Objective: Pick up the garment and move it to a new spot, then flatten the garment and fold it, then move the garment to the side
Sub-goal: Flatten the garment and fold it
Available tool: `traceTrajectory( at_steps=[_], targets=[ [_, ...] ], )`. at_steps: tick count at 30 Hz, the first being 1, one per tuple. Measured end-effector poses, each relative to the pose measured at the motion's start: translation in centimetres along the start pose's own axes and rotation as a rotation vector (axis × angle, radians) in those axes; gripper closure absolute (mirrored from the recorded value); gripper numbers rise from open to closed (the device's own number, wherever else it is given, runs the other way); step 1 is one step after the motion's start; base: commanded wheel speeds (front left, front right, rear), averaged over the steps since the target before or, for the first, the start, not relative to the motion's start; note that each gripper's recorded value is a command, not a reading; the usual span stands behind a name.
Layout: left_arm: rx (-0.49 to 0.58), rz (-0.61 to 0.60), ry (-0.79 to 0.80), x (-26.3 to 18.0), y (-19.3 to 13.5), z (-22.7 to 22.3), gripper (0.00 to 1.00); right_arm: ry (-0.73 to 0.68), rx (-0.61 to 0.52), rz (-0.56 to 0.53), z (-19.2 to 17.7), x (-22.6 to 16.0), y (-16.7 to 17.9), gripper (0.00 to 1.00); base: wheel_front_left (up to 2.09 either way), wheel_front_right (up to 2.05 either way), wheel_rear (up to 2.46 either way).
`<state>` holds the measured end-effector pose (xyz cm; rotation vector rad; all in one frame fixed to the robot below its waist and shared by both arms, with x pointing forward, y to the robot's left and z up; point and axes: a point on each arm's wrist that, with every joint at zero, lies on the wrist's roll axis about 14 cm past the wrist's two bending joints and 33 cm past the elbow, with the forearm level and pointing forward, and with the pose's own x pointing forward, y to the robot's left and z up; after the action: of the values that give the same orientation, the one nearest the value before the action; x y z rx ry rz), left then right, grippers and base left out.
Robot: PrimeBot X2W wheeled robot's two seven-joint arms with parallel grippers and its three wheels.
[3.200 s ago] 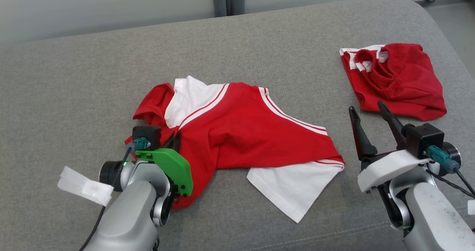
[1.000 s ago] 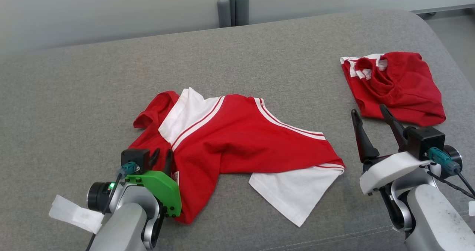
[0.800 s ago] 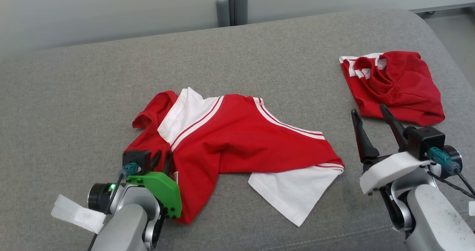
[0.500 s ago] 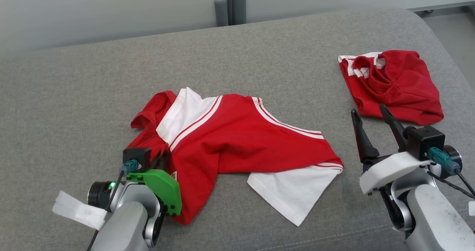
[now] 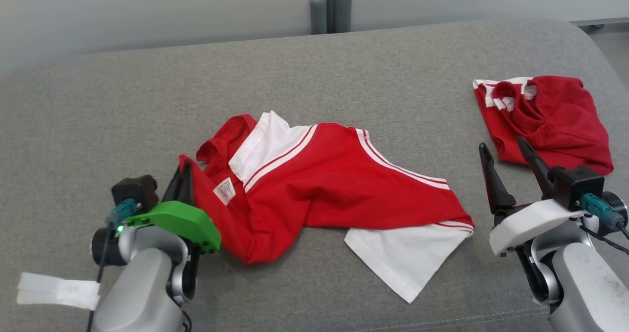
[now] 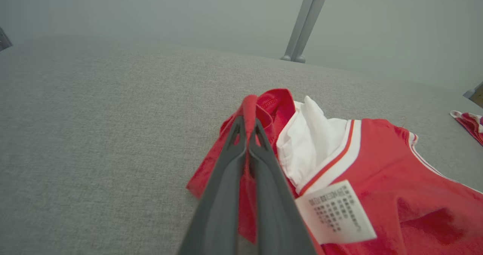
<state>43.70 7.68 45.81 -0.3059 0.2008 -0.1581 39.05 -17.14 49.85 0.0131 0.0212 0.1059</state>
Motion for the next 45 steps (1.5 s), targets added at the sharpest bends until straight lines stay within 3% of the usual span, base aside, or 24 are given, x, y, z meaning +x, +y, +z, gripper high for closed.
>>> traceTrajectory(
  at_steps=[6,14,24,34,45],
  targets=[
    [-0.061,0.183,-0.032,-2.5,6.7,0.4,1.00,0.001,-0.022,0.126,1.0,2.1,2.4,0.00,0.00,0.00,0.00],
    [-0.127,0.338,-0.041,-6.4,11.2,-0.6,1.00,0.064,-0.085,0.377,2.5,6.7,8.7,0.00,0.00,0.00,0.00],
    [-0.110,0.297,-0.071,-7.2,9.5,0.0,1.00,0.309,-0.031,0.524,0.3,12.0,14.4,0.00,0.00,0.00,0.00],
    [-0.109,0.286,-0.088,-7.6,9.3,0.4,1.00,0.546,-0.050,0.648,-5.1,14.2,18.9,0.00,0.00,0.00,0.00],
    [-0.179,0.263,-0.090,-7.2,8.2,0.5,1.00,0.639,-0.087,0.756,-8.9,15.7,22.3,0.00,0.00,0.00,0.00]
  ],
)
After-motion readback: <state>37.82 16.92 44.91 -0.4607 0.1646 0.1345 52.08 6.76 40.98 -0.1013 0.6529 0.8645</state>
